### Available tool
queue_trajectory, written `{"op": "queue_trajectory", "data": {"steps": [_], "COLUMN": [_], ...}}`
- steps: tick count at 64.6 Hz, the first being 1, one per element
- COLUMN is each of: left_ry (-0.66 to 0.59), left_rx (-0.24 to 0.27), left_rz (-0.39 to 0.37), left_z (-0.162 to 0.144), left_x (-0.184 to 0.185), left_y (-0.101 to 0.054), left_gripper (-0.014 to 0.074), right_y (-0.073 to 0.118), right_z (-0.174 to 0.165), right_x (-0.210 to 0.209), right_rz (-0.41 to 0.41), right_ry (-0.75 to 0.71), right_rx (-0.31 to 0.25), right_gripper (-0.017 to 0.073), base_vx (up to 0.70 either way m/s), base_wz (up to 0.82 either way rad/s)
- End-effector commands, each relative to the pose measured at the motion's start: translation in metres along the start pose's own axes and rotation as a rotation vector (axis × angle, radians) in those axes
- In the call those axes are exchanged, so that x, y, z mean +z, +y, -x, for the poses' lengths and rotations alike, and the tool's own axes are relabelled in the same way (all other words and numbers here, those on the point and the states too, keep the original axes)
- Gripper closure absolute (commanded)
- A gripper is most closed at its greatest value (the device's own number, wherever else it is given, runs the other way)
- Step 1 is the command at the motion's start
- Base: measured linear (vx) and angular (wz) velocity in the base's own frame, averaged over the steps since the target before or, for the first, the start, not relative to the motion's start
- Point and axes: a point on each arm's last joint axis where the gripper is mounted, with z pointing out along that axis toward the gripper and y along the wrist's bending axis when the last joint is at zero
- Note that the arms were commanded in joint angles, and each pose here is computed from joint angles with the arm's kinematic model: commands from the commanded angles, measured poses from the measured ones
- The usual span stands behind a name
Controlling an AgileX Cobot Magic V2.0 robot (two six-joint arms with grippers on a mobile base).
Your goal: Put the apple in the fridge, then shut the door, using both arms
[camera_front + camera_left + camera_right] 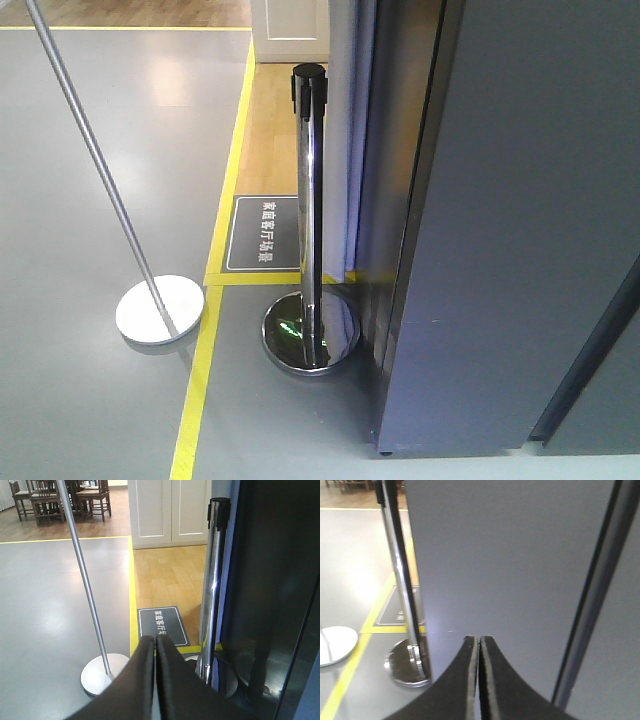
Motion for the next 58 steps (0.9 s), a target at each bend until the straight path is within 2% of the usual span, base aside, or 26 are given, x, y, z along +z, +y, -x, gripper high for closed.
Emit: {"op": "queue_trajectory", "data": {"steps": [1,58], "left_ry": [-0.061,-0.061], "left_rx": [-0.018,-0.018], "left_rz": [-0.011,-0.011], "left_z": [0.0001,0.0001], "left_x": [0.0005,0.0005], "left_y": [-0.0007,-0.0007], "left_gripper": [0.0599,0.0599], "right_y": [0.0011,0.0011], "right_z": [0.0009,0.0013], "right_x": [0.0003,0.0002], "right_rz": [0.014,0.015], "right_ry": [-0.043,-0.045], "right_rx": [0.017,0.019], "right_gripper": [0.0564,0.0564], "base_vx": [0.0,0.0], "base_wz": [0.0,0.0]}}
